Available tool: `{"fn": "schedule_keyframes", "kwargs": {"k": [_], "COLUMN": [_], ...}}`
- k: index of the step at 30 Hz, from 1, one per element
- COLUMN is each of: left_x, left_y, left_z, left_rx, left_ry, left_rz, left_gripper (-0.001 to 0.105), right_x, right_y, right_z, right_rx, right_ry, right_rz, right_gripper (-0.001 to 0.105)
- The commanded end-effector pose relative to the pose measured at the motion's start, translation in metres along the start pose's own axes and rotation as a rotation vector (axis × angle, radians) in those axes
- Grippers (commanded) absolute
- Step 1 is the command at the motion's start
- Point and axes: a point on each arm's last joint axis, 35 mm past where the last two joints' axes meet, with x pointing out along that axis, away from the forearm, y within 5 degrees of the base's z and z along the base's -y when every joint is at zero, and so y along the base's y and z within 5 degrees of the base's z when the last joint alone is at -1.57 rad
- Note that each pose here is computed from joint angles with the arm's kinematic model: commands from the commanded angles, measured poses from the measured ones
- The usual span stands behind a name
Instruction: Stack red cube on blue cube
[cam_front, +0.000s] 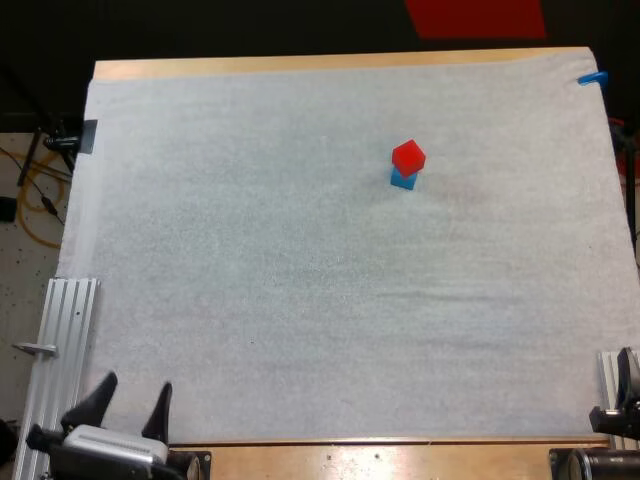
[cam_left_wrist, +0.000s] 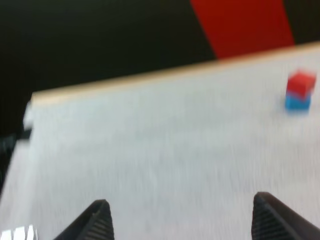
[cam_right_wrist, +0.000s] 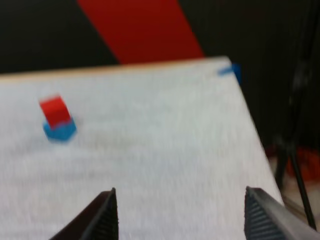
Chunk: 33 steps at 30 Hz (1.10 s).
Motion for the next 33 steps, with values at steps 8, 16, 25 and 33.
{"fn": "schedule_keyframes", "kwargs": {"k": [8, 16, 25, 33], "left_x": [0.018, 0.075, 0.093, 0.093], "left_y": [0.006, 0.018, 0.021, 0.021], "left_z": [-0.008, -0.029, -0.035, -0.035], "left_rx": [0.016, -0.007, -0.008, -0.008], "left_ry": [0.073, 0.067, 0.028, 0.028], "left_rz": [0.089, 0.121, 0.115, 0.115], "left_gripper": [0.058, 0.058, 0.058, 0.058], "right_x": [0.016, 0.038, 0.054, 0.054], "right_y": [0.003, 0.006, 0.010, 0.010], "right_z": [0.002, -0.011, -0.026, -0.026], "right_rx": [-0.058, -0.057, -0.054, -0.052], "right_ry": [-0.048, -0.017, 0.049, 0.049], "right_rz": [0.078, 0.090, 0.109, 0.107], "right_gripper": [0.054, 0.054, 0.054, 0.054]}}
